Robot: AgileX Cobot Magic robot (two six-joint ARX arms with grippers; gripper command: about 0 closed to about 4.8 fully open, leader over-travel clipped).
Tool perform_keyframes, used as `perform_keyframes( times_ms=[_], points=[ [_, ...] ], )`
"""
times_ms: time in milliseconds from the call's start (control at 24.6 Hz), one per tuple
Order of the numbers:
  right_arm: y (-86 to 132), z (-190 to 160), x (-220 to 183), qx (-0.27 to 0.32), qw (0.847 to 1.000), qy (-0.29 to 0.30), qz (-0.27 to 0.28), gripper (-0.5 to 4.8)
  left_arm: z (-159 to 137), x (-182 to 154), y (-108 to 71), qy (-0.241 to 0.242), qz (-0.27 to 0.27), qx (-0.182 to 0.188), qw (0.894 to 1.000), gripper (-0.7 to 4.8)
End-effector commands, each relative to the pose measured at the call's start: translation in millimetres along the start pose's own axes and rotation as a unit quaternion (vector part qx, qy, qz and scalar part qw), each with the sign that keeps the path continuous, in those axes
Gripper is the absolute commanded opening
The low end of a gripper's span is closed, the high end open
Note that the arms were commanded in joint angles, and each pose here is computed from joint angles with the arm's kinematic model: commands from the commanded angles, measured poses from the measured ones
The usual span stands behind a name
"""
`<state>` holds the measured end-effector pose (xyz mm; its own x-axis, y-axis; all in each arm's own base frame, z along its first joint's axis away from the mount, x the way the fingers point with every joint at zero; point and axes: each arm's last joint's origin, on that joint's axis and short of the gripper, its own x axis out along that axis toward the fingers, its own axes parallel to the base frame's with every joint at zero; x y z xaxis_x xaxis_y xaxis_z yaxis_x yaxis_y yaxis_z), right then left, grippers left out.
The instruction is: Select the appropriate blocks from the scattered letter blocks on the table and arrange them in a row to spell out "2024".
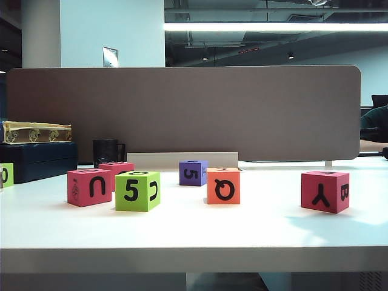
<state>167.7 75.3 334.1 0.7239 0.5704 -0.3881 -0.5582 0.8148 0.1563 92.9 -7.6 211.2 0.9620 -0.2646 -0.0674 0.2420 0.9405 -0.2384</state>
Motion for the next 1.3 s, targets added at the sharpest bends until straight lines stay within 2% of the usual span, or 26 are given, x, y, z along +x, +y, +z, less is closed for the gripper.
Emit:
perform_keyframes(
  times_ms=[41, 366, 732, 976, 1058, 1180, 1302],
  points=[
    [1, 3, -1, -0.005, 1.0, -0.008, 0.003, -0.04, 12, 4, -1.8, 0.006, -0.001, 0.001, 1.0, -0.06],
    [1, 2, -1, -0.006, 1.0, -0.007, 0.003, -0.04, 48, 33, -3.0, 0.067, -0.009, -0.01, 0.998, -0.06],
    [1, 2, -1, -0.008, 1.0, -0.005, 0.002, -0.04, 89, 90, 3.4, 0.122, -0.008, 0.032, 0.992, -0.06],
    [1, 1, -1, -0.009, 1.0, 0.002, 0.001, -0.04, 96, 128, 11.4, 0.162, -0.02, 0.022, 0.986, -0.06],
    [0, 0, -1, -0.017, 1.0, 0.007, 0.0, -0.04, 93, 144, 12.2, 0.187, -0.032, 0.02, 0.982, -0.06],
    [0, -2, -1, -0.016, 1.0, 0.015, 0.0, -0.04, 90, 165, 0.3, 0.221, -0.063, 0.061, 0.971, -0.06],
    [0, -3, -1, -0.015, 1.0, 0.019, 0.0, -0.04, 88, 175, -9.0, 0.227, -0.066, 0.081, 0.968, -0.06]
  ],
)
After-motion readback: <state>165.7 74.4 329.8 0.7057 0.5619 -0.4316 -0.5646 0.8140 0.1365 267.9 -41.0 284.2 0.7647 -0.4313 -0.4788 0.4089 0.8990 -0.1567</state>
